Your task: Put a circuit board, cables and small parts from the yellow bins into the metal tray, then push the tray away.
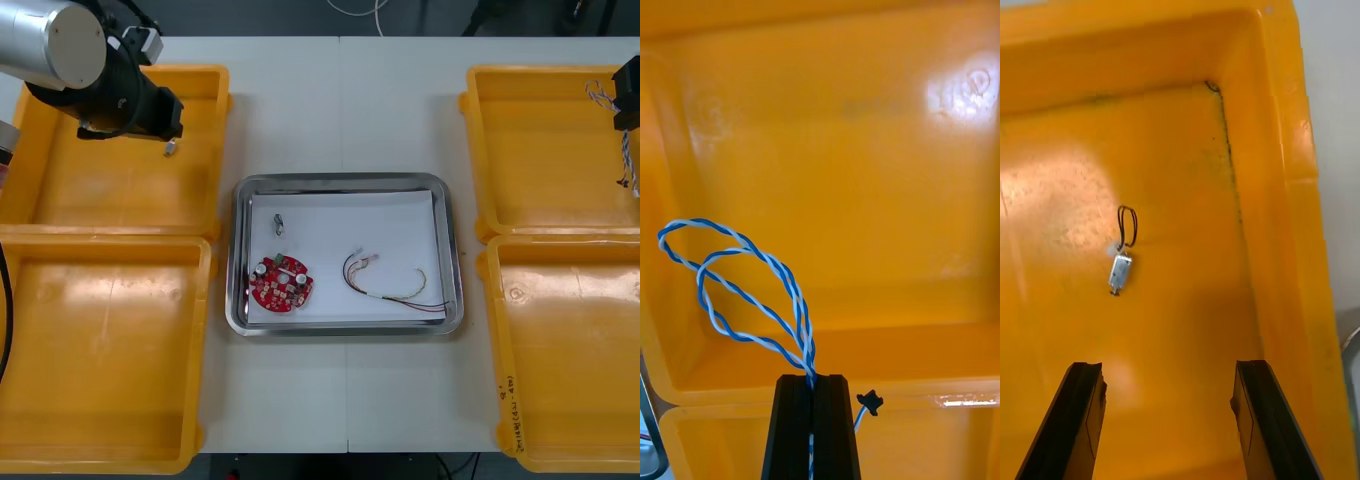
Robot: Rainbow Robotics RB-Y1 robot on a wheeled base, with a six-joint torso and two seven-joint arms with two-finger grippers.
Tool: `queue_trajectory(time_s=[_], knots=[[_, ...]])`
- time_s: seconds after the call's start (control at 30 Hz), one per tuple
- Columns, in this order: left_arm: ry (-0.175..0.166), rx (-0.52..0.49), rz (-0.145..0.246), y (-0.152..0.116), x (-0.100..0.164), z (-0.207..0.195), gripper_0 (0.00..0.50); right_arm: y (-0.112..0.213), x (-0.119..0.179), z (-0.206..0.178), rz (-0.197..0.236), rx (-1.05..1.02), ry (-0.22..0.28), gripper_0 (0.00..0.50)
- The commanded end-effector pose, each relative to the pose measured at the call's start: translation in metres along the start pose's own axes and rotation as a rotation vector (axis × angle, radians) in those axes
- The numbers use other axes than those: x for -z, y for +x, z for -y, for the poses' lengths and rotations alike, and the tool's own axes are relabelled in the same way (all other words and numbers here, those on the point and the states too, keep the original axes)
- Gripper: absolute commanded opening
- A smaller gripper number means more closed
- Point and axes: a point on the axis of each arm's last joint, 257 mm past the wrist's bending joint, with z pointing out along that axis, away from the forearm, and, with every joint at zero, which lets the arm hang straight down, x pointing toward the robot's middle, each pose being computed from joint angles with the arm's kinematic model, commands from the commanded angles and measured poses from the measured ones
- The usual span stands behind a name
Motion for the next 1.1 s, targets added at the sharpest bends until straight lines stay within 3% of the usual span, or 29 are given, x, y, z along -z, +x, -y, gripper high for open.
queue_trajectory(time_s=[0.03, 0.17, 0.37, 0.73, 0.9, 1.1], knots=[[-0.017, -0.109, 0.109, -0.048, 0.020, -0.017, 0.500, 0.001, 0.003, -0.025, 0.043, 0.057, 0.005, 0.000], [-0.013, -0.140, 0.136, -0.054, 0.008, -0.020, 0.500, 0.008, 0.000, -0.051, 0.060, 0.176, 0.037, 0.000], [-0.005, -0.162, 0.160, -0.055, -0.014, -0.022, 0.500, 0.022, -0.005, -0.095, 0.072, 0.334, 0.043, 0.000], [0.008, -0.190, 0.159, -0.047, -0.048, 0.002, 0.500, 0.065, -0.025, -0.169, 0.012, 0.641, 0.047, 0.000], [-0.005, -0.210, 0.146, -0.041, -0.054, 0.002, 0.500, 0.080, -0.028, -0.195, -0.022, 0.737, 0.015, 0.000], [-0.019, -0.221, 0.133, -0.037, -0.058, -0.003, 0.500, 0.085, -0.026, -0.231, -0.022, 0.867, 0.033, 0.000]])
